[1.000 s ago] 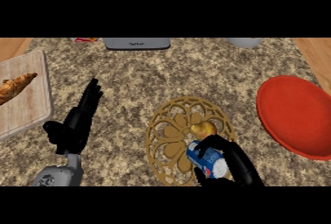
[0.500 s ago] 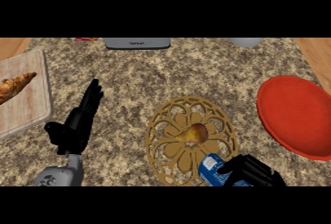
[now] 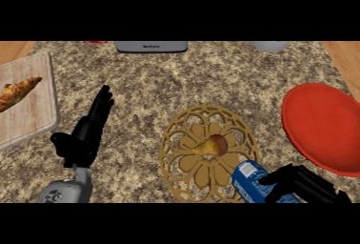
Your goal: Pick the can from the placemat and place it in the bowl
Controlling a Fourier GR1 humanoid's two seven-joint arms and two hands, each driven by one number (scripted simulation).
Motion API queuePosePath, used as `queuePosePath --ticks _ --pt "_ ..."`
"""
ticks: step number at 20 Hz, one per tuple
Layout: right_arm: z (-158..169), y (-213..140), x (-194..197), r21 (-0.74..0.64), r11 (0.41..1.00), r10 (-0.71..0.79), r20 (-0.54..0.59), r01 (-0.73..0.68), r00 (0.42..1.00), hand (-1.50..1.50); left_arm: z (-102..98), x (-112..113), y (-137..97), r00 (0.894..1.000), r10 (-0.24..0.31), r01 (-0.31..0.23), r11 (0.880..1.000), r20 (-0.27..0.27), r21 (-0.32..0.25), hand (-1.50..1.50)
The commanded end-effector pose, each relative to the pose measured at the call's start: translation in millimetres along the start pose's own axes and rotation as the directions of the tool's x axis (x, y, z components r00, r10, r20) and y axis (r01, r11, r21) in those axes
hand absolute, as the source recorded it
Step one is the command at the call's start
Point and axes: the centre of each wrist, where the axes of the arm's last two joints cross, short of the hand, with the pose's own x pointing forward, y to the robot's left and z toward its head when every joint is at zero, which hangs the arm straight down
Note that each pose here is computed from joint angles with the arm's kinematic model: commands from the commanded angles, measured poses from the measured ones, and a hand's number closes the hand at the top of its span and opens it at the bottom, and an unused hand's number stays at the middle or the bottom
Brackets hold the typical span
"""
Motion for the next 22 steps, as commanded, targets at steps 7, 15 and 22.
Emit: queuePosePath --ticks 7,15,22 --pt "-53 -56 43 -0.185 0.973 0.129 -0.073 -0.141 0.989 1.50 -10 -7 0 1.000 0.000 0.000 1.000 0.007 -0.003 0.00" --pt "-119 -94 26 -0.189 0.931 0.275 -0.205 -0.314 0.939 1.50 -9 17 -9 1.000 0.010 -0.010 1.000 0.013 0.001 0.00" --pt "-143 -101 -36 -0.133 0.837 0.487 -0.261 -0.531 0.833 1.50 -4 3 5 1.000 0.000 0.000 1.000 0.011 -0.003 0.00"
